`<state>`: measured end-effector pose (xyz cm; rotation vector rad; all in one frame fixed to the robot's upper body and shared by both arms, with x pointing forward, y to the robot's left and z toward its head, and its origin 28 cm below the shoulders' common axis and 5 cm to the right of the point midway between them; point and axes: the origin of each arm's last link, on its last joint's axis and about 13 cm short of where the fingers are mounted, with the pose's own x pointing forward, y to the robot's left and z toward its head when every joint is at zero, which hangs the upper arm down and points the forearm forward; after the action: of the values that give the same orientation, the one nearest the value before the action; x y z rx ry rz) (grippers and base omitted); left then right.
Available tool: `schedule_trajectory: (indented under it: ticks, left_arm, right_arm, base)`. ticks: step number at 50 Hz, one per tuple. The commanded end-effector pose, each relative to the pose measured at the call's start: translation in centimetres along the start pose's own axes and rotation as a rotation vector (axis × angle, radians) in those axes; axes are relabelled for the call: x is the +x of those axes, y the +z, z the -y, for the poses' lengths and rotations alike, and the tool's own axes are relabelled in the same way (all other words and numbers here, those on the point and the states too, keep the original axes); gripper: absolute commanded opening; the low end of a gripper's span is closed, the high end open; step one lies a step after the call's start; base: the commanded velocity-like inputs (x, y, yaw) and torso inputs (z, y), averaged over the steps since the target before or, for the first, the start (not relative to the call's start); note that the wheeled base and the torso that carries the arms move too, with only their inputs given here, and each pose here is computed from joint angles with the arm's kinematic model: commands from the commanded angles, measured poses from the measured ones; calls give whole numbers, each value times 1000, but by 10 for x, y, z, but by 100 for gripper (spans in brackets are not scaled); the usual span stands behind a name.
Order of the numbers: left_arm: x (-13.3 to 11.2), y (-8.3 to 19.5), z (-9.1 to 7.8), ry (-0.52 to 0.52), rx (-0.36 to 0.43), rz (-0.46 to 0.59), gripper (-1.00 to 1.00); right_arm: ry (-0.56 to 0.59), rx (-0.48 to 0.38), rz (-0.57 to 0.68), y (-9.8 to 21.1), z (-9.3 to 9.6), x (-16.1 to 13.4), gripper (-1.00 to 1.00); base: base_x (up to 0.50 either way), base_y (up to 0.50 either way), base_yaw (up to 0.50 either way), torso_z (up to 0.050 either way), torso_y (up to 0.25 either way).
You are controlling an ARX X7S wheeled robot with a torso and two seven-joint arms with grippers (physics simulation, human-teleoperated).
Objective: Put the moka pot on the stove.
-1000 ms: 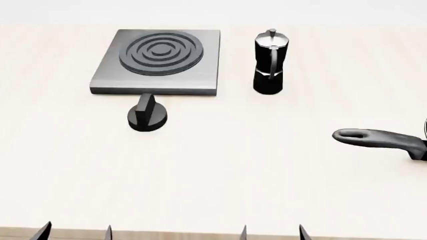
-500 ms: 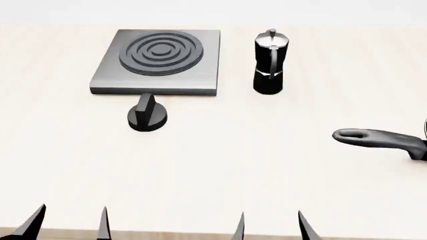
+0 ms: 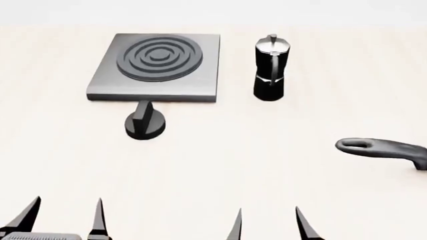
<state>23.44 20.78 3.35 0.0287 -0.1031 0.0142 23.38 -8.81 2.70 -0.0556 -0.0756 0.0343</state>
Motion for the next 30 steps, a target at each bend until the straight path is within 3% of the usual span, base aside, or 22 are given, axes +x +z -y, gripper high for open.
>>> schedule_trajectory:
  ticks: [1, 30]
  left_arm:
    - [5, -1, -2, 6, 2, -9, 100]
    - [2, -2, -13, 28, -1, -29, 100]
  right_arm:
    - [0, -12, 0, -2, -1, 3, 100]
    - [5, -58, 0, -11, -9, 1, 100]
  base:
    - [105, 0, 0, 0, 0]
    - [103, 0, 0, 0, 0]
